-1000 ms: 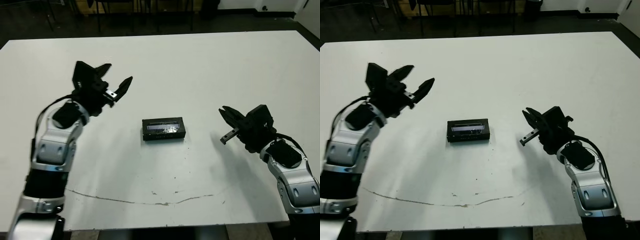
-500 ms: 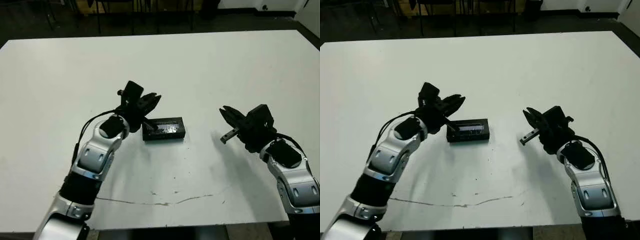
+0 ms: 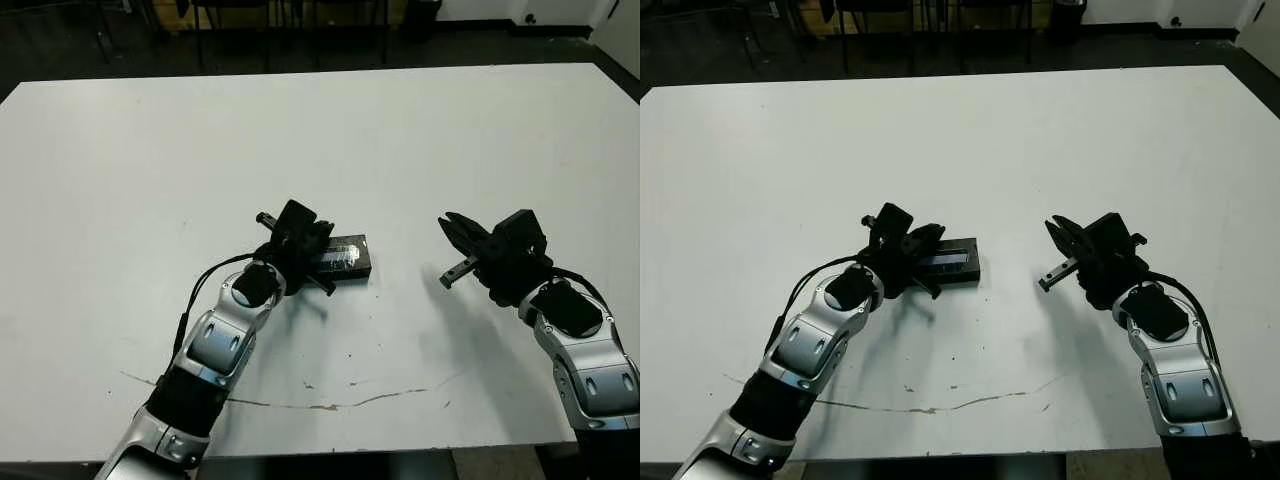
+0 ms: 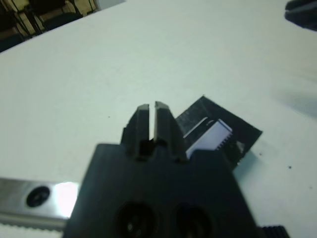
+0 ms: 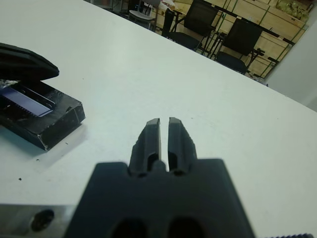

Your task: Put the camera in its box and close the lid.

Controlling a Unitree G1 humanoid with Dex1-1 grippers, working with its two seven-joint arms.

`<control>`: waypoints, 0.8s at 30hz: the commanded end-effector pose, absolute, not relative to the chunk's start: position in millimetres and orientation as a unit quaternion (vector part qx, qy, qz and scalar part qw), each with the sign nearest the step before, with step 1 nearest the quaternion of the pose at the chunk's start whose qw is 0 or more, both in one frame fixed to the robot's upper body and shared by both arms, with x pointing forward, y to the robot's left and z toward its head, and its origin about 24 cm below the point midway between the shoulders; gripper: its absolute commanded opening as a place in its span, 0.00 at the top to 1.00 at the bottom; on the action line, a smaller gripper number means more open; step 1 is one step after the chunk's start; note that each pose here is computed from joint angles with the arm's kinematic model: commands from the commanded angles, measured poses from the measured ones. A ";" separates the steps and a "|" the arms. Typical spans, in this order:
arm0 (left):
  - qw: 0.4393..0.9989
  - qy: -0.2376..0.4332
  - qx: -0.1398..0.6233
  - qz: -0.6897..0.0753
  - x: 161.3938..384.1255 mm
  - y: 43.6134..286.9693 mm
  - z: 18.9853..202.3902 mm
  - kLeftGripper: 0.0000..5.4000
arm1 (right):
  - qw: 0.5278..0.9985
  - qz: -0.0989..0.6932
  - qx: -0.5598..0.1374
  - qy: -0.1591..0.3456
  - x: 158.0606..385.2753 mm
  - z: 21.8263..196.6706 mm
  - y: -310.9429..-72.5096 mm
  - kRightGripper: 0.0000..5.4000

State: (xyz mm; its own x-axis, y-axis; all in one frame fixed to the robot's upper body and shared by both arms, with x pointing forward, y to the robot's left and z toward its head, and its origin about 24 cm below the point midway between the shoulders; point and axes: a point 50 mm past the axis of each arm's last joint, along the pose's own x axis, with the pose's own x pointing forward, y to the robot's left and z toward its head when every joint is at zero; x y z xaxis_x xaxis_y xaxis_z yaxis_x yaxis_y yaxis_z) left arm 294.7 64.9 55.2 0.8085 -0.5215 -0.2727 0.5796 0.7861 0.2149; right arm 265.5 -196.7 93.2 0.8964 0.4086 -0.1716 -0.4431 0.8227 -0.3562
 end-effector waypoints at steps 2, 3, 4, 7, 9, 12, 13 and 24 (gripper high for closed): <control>0.924 0.224 0.179 -0.255 283.6 88.3 0.0 1.00 | 0.953 0.223 -0.194 0.059 264.0 85.1 -197.4 1.00; 0.923 0.225 0.184 -0.253 284.3 89.1 -1.0 1.00 | 0.954 0.222 -0.191 0.060 264.1 84.4 -197.1 1.00; 0.922 0.225 0.187 -0.253 284.8 89.6 -1.2 1.00 | 0.955 0.221 -0.189 0.061 264.3 84.0 -196.9 1.00; 0.923 0.223 0.185 -0.255 287.1 91.4 0.3 1.00 | 0.954 0.222 -0.192 0.062 264.9 84.0 -196.3 1.00; 0.925 0.222 0.177 -0.253 289.0 93.0 2.6 1.00 | 0.954 0.222 -0.191 0.063 265.1 84.6 -195.8 1.00; 0.928 0.221 0.166 -0.252 292.8 96.0 7.9 1.00 | 0.955 0.219 -0.191 0.064 265.2 84.9 -195.0 1.00; 0.928 0.221 0.164 -0.251 294.1 97.1 9.6 1.00 | 0.955 0.218 -0.191 0.065 265.1 85.0 -194.7 1.00; 0.941 0.160 0.126 -0.269 285.7 112.2 41.5 1.00 | 0.956 0.218 -0.187 0.057 261.6 88.5 -193.1 1.00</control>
State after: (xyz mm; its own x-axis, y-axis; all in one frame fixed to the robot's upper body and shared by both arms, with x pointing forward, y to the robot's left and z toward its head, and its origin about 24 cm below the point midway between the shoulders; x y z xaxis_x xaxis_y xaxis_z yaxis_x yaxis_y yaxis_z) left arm 297.7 95.3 64.4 0.8222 -0.5060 -0.2607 0.5566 0.8107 0.1818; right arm 265.0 -192.5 93.1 0.8997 0.4022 -0.1699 -0.4366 0.8294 -0.3485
